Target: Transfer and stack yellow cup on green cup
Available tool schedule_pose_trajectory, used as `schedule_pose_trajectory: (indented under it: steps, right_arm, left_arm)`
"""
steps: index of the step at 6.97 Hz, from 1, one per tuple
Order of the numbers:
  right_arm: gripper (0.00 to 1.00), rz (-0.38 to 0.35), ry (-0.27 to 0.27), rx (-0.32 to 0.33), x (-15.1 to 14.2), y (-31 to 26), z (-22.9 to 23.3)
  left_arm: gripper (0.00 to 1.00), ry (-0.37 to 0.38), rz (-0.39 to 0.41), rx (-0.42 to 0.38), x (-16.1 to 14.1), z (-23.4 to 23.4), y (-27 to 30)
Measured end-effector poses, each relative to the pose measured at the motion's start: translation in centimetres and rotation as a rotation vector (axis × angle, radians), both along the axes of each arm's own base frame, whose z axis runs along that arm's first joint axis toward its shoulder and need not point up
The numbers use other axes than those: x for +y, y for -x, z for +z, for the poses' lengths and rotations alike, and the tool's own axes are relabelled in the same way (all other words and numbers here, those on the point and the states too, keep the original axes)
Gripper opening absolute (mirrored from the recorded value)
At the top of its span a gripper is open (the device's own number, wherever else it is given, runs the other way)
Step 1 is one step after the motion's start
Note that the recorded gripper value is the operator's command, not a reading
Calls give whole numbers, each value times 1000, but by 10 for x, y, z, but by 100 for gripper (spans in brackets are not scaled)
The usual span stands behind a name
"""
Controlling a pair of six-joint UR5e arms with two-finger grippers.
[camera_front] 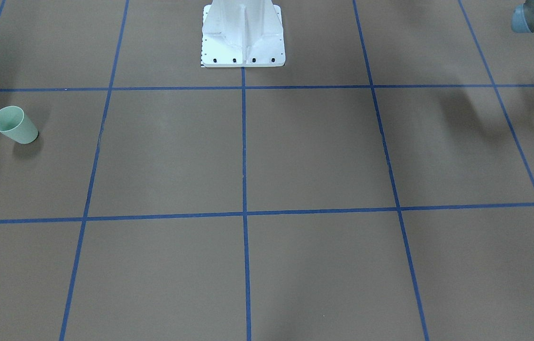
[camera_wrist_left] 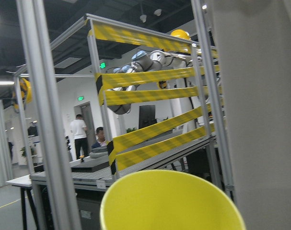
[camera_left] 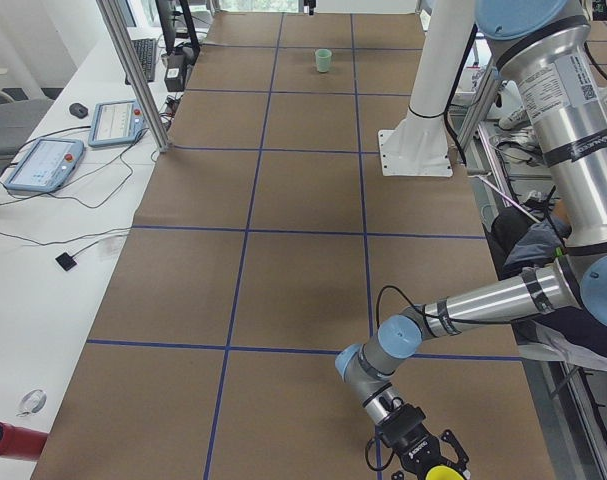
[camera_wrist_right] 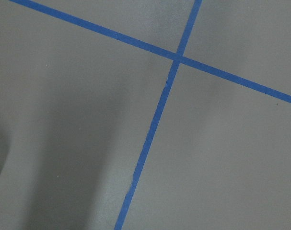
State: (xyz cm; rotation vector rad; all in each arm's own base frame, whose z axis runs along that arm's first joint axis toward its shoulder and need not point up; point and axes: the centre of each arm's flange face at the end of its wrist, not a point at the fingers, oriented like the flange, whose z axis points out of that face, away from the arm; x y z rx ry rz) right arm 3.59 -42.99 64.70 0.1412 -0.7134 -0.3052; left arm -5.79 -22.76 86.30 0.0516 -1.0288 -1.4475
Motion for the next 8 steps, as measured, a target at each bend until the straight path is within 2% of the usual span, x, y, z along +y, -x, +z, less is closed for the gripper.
schedule_pose_trajectory:
  steps: [2,5,7,8]
  right_arm:
    - [100,-1,-7,-4,0,0,-2]
    - [100,-4,-14,-3,-1,0,-3]
    - [100,-4,-31,-4,1,-1,-4]
    - [100,-3,-50,-5,2,-1,-4]
  left_arm:
    - [14,-103,116,16,-45,-45,27]
    - [13,-311,339,30,-96,-94,61]
    - [13,-443,506,60,-112,-120,89]
    - [13,-483,589,62,-115,-136,106]
